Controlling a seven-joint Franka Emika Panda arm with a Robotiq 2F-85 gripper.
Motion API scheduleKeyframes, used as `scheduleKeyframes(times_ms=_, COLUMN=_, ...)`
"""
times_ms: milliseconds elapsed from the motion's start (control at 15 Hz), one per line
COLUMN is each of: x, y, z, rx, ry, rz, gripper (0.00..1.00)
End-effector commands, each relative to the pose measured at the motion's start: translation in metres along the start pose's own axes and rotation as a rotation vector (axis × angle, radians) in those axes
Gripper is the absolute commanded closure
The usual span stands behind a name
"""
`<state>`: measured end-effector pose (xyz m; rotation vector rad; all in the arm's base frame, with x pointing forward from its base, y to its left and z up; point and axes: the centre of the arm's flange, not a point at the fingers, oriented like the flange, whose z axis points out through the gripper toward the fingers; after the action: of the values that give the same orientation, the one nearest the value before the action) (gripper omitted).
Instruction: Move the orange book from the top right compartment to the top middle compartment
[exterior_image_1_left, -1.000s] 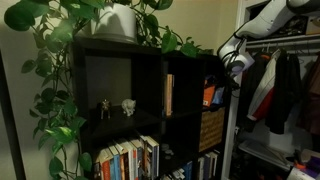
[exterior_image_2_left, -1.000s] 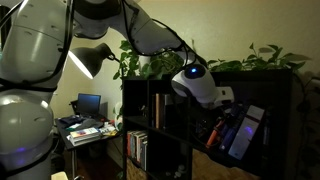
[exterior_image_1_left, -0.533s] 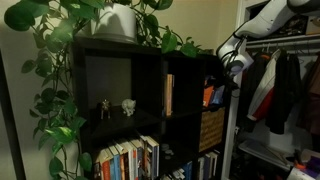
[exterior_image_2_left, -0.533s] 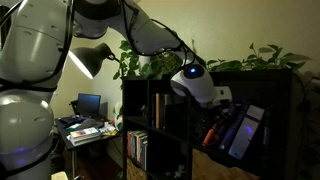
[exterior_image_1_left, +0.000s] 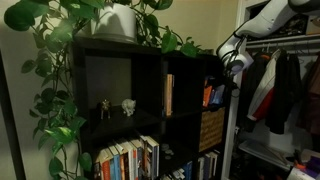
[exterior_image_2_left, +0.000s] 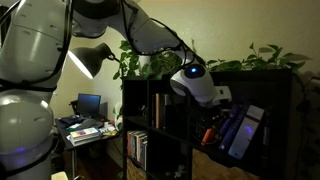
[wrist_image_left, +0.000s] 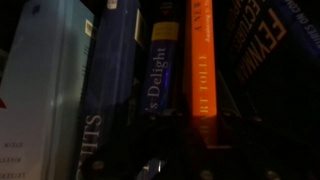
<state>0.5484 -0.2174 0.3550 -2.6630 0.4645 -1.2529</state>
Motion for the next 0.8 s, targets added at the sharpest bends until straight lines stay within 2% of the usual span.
scheduleKeyframes(times_ms=0, x=-0.002, y=-0.01, z=-0.025, rx=0.075, ry=-0.019, rz=-0.032, gripper=0.92)
scheduleKeyframes(times_ms=333, x=0.001, y=-0.013, z=-0.048, rx=0.099, ry=-0.034, rz=-0.102, gripper=0.92)
scheduleKeyframes(times_ms=733, x=-0.008, y=-0.012, z=-0.082, rx=0.082, ry=-0.079, rz=-0.179, gripper=0.92)
